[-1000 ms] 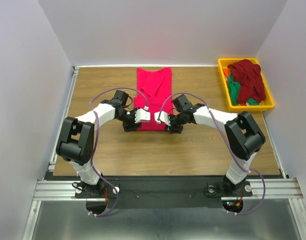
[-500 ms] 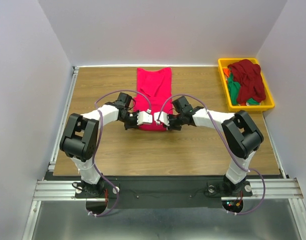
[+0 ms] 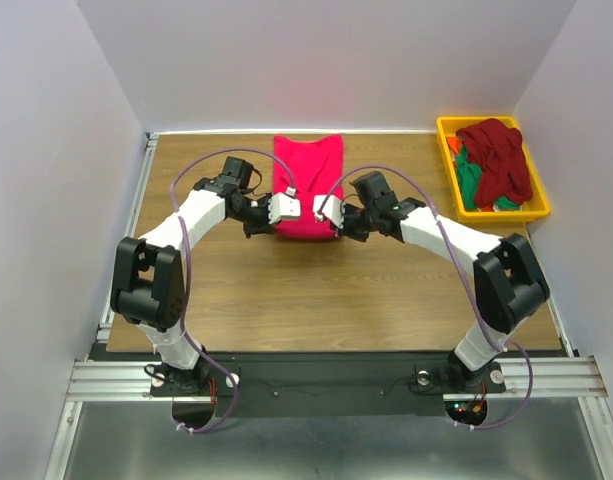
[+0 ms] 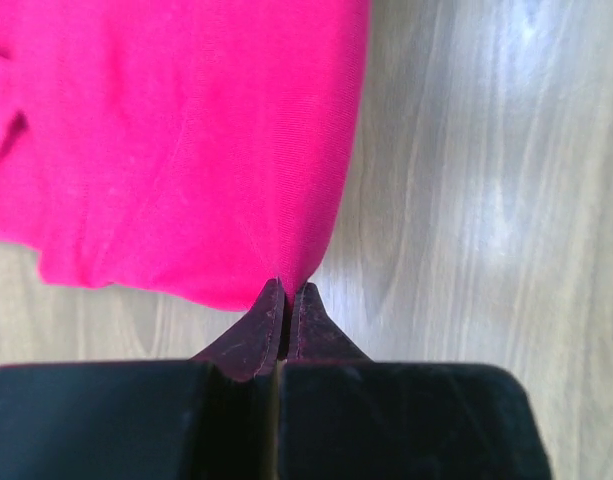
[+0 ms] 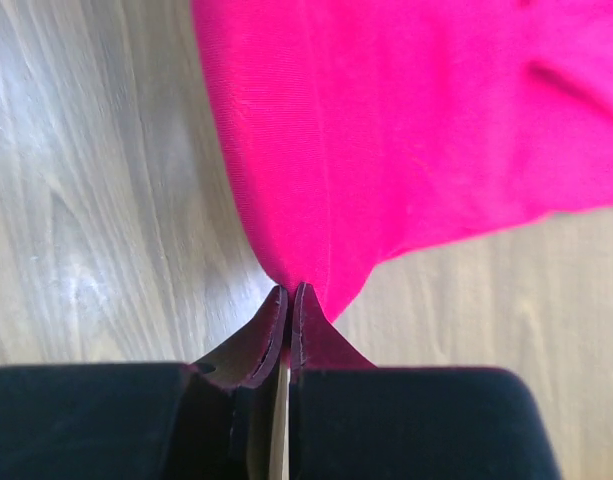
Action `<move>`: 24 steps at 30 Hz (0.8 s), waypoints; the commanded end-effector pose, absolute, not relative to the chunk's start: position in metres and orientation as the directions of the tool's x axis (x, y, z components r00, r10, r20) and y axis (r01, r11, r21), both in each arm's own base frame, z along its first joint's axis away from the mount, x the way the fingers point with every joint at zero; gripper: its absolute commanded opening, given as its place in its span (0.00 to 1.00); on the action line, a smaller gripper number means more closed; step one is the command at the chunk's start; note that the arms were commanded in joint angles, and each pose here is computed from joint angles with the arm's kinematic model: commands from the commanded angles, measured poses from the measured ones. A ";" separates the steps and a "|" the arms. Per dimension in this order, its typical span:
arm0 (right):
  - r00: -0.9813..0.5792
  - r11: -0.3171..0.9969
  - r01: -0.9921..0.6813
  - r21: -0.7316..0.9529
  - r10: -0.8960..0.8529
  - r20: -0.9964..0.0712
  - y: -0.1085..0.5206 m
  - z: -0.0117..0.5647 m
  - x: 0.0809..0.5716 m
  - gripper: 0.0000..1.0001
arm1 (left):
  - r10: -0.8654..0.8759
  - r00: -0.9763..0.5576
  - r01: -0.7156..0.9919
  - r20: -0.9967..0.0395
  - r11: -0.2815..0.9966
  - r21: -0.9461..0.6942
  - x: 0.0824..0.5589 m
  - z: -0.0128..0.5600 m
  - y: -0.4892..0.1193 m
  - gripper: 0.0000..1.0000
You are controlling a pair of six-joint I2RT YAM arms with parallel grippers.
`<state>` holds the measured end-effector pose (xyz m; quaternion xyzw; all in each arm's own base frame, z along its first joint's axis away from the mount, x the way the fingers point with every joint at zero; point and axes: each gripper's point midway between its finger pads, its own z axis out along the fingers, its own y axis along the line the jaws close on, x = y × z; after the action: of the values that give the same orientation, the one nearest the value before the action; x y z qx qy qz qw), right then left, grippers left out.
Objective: Fold and stack the t-shirts
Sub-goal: Fold the tshirt
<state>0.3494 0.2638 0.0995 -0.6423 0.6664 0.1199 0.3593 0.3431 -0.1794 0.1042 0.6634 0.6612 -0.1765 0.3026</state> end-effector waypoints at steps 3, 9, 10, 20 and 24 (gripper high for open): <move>0.046 0.182 -0.945 -0.271 -0.747 -0.663 0.253 0.151 0.328 0.01 | 0.746 0.076 0.986 -0.662 0.042 0.160 0.306 0.154 -0.173 0.00; 0.046 0.118 -0.973 -0.200 -0.745 -0.665 0.240 0.170 0.274 0.01 | 0.757 0.116 0.991 -0.643 -0.041 0.131 0.249 0.162 -0.169 0.00; 0.037 0.094 -0.983 -0.158 -0.744 -0.667 0.240 0.171 0.258 0.01 | 0.757 0.127 0.990 -0.641 -0.060 0.125 0.240 0.161 -0.169 0.00; 0.118 -0.098 -0.993 -0.069 -0.695 -0.710 0.237 0.215 0.155 0.01 | 0.698 0.248 0.967 -0.672 -0.218 0.130 0.147 0.192 -0.171 0.00; 0.124 -0.103 -0.992 -0.072 -0.707 -0.696 0.232 0.212 0.153 0.00 | 0.676 0.284 0.958 -0.680 -0.232 0.170 0.134 0.204 -0.174 0.00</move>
<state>0.1640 0.2458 0.2126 -0.6969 0.5963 0.2576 0.3040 0.1567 -0.1801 0.2025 0.7487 0.5407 -0.2277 0.3085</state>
